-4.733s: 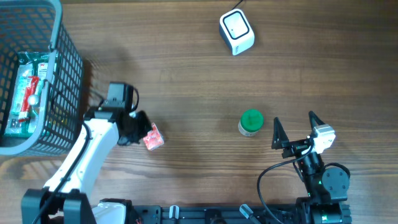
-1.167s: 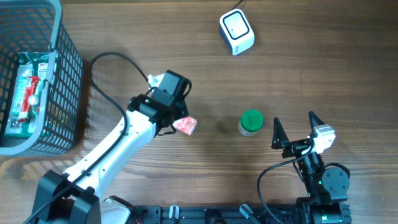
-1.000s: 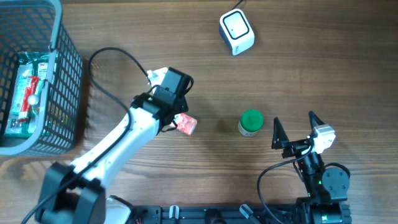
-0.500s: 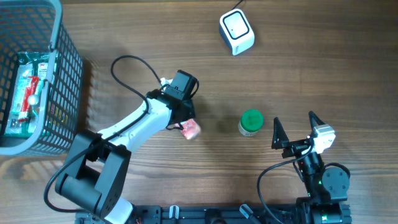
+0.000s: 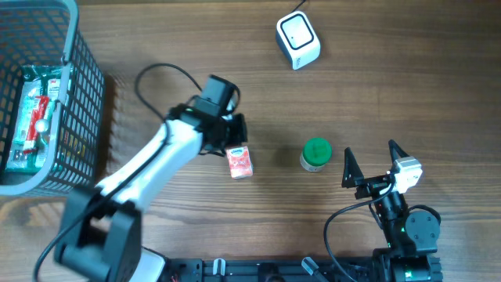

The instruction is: Scan the item barcode

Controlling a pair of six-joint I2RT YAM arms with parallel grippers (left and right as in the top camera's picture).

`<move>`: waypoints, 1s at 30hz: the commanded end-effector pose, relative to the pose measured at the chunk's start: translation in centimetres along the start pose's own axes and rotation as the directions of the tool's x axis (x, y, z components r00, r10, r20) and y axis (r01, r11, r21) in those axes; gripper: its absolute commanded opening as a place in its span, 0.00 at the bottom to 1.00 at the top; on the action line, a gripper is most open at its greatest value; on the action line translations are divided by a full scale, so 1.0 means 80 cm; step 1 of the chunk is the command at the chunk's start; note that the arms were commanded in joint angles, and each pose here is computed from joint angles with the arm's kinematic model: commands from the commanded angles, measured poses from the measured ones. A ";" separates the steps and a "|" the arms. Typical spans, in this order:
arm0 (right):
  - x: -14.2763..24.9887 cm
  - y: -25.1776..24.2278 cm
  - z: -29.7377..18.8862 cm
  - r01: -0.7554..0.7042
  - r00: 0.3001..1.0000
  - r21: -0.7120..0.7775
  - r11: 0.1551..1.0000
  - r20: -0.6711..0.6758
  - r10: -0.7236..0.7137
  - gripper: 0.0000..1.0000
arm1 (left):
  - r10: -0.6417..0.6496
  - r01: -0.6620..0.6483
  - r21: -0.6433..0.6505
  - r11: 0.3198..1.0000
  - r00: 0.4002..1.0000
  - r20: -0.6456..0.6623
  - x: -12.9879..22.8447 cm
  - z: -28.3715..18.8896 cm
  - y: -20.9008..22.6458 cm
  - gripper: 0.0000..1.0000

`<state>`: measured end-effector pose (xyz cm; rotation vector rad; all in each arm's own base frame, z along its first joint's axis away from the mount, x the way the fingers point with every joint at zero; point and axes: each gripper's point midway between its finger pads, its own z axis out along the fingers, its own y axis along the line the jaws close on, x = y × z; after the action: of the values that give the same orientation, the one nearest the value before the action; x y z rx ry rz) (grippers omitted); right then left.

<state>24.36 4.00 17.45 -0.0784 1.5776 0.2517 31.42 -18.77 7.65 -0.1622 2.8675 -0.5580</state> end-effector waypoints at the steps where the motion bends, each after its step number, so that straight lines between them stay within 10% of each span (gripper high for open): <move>1: -0.001 -0.002 0.000 0.006 1.000 0.010 1.000 0.006 -0.006 1.00 | -0.020 0.023 -0.055 0.998 0.999 0.046 -0.011 -0.035 0.021 0.10; 7: -0.001 -0.002 0.000 0.006 1.000 0.010 1.000 0.005 -0.006 1.00 | -0.048 0.055 -0.300 0.952 0.998 0.031 0.005 -0.033 0.089 0.06; 30: -0.001 -0.002 0.000 0.006 1.000 0.010 1.000 0.006 -0.006 1.00 | -0.091 0.051 -0.372 0.927 0.992 -0.092 0.037 0.014 0.120 0.04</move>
<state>24.36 4.00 17.45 -0.0784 1.5776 0.2517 28.81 -11.37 3.33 -0.3094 3.0292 -0.0710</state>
